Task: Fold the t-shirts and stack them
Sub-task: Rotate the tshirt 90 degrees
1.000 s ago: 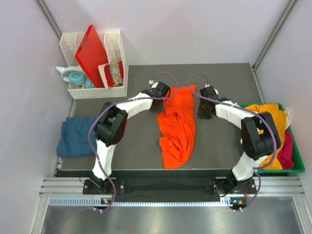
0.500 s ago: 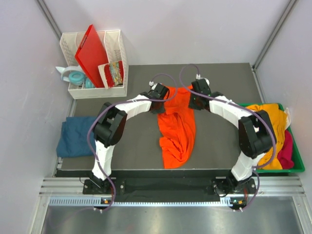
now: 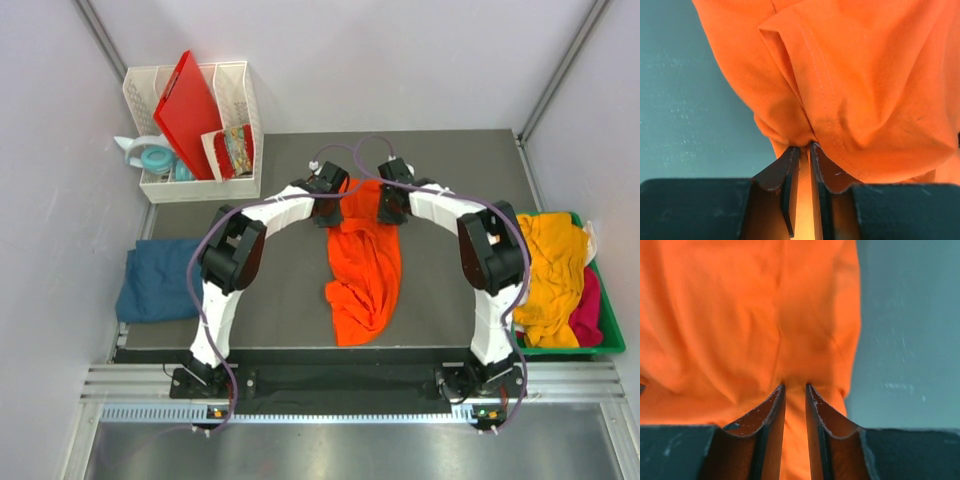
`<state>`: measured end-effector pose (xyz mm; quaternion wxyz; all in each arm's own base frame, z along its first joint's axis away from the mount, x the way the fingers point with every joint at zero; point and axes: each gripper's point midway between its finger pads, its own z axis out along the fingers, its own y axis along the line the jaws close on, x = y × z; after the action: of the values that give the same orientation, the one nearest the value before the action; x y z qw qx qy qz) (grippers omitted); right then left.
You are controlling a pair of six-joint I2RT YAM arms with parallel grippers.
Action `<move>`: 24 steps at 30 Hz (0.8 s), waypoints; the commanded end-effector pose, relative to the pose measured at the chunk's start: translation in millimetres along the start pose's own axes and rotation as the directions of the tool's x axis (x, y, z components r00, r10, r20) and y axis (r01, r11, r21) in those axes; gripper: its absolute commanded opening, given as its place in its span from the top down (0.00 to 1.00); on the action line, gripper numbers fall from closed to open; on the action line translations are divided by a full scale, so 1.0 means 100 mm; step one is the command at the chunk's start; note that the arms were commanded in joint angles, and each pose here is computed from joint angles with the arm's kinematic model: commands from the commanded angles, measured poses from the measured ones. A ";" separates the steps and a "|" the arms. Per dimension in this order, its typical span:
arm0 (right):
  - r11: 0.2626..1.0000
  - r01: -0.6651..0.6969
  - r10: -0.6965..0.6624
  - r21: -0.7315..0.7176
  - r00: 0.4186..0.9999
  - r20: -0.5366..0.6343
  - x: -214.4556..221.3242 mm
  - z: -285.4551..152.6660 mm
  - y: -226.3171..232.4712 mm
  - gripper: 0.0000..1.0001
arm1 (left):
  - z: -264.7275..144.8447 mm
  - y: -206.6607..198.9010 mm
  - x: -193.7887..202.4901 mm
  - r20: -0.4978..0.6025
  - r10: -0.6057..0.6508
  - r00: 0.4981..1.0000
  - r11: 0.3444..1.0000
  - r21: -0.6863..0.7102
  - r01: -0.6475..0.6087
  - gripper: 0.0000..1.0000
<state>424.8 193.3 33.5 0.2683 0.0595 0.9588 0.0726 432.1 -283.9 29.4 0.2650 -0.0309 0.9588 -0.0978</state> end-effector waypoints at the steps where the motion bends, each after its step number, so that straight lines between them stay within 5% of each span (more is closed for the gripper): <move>1: 1.000 -0.005 0.005 0.015 0.999 -0.044 -0.03 0.14 0.02 0.76 | 0.23 0.28 -0.01 -0.042 -0.048 0.998 0.996 -0.081 0.045 0.80; 12: 0.998 -0.026 0.032 0.053 0.992 -0.122 -0.29 0.58 -0.06 0.73 | 0.68 0.42 -0.29 -0.102 -0.108 0.989 0.992 -0.082 0.100 0.82; 24: 0.991 -0.083 0.076 -0.105 0.995 -0.066 -1.02 0.82 0.32 0.61 | 1.07 0.52 -0.53 -0.146 -0.191 0.971 0.980 0.023 0.196 0.81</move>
<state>541.4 219.0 35.7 0.2400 0.0805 0.9592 0.1261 537.2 -280.2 30.4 0.2419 -0.0888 0.9488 -0.1826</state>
